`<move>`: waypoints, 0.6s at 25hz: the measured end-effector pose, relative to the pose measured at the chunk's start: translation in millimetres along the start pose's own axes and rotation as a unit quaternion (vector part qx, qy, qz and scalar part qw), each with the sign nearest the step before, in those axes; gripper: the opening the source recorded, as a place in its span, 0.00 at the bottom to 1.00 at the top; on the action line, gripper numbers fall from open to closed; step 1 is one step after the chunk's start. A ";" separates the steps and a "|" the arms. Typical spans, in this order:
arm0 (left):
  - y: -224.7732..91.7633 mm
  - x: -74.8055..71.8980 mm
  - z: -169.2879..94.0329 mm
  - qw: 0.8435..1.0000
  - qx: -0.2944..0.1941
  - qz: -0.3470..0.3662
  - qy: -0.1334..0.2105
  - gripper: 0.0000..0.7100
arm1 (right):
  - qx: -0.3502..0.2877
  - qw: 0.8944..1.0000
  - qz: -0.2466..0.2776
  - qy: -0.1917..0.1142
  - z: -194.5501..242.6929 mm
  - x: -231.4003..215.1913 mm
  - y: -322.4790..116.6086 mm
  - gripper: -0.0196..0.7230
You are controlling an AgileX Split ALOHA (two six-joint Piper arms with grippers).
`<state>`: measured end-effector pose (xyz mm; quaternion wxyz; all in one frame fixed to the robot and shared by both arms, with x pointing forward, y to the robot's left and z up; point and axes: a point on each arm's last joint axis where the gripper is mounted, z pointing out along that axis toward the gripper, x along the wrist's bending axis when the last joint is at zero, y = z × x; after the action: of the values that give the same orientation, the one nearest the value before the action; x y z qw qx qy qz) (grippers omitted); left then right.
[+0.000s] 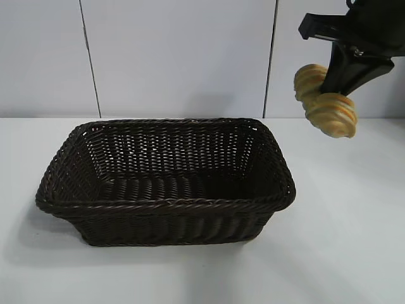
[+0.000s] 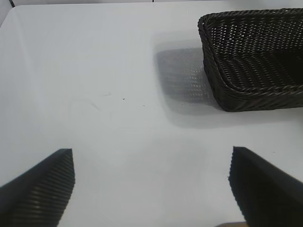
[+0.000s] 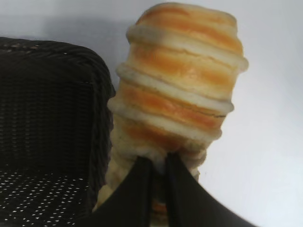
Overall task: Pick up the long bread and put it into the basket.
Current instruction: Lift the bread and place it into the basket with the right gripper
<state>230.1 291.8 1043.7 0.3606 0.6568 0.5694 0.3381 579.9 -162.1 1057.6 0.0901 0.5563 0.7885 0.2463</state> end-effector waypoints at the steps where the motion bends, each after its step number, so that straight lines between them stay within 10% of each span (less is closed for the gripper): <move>1: 0.0 0.0 0.0 1.000 0.000 0.000 0.000 0.90 | 0.001 1.000 -0.011 0.003 3.9 7.2 3.7 0.10; 10: 0.0 0.0 0.0 1.000 0.000 0.000 0.000 0.90 | 0.019 0.976 -0.213 0.035 40.8 72.1 31.1 0.10; 15: 0.0 0.0 0.0 1.000 0.000 0.000 0.000 0.90 | 0.027 0.895 -0.442 0.051 51.4 85.3 27.5 0.10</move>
<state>230.1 291.8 1043.7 0.3606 0.6568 0.5694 0.3381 593.1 -61.5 1037.9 0.1339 0.1393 0.9630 0.1880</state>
